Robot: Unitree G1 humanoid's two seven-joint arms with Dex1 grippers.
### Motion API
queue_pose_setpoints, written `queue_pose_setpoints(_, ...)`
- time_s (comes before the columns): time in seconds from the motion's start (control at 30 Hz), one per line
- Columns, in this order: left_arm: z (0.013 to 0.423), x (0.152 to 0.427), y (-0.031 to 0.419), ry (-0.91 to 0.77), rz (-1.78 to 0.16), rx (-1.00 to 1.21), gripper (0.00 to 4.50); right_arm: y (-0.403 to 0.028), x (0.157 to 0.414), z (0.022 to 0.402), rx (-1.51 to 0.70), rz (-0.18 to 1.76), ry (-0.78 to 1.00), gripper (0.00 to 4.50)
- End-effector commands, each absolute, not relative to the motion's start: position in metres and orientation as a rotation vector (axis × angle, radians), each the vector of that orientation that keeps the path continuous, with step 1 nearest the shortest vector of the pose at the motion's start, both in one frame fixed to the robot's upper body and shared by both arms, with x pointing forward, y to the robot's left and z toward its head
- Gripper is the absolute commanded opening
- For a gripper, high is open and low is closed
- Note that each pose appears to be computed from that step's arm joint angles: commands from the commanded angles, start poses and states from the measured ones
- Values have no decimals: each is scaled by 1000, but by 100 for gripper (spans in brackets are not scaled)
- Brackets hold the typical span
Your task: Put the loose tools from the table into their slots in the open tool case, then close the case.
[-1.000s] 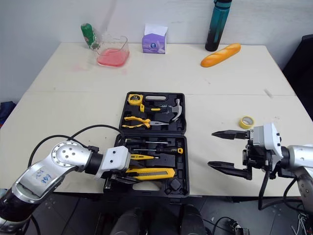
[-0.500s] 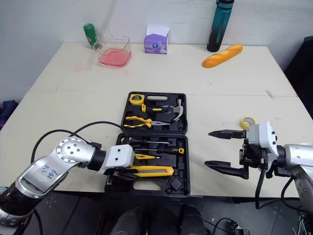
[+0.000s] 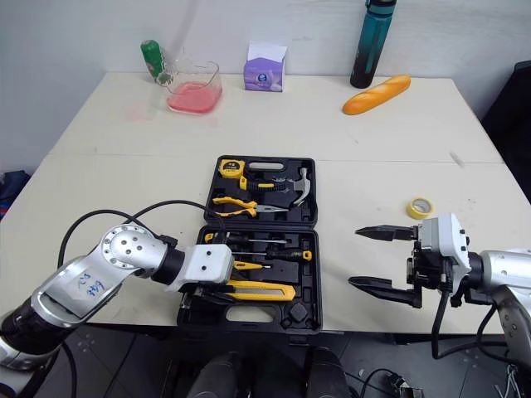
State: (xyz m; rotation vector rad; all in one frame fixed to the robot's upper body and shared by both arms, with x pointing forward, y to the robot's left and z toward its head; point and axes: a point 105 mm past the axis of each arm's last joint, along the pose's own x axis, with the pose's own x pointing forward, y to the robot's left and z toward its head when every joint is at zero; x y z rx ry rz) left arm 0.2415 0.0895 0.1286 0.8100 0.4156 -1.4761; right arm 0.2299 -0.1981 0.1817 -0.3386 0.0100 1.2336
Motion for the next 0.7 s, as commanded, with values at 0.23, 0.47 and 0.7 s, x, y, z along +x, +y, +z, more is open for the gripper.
queue_pose_setpoints(0.23,142,247,92,347,-1491,773,399,-204,229,182,-359,1238,-31,450)
queue_pose_setpoints(0.47,167,244,87,133,-1528,653,399,-212,229,178,-364,1227,-35,450)
queue_pose_setpoints(0.7,180,233,102,45,-1517,505,399,-226,230,176,-375,1184,-43,450)
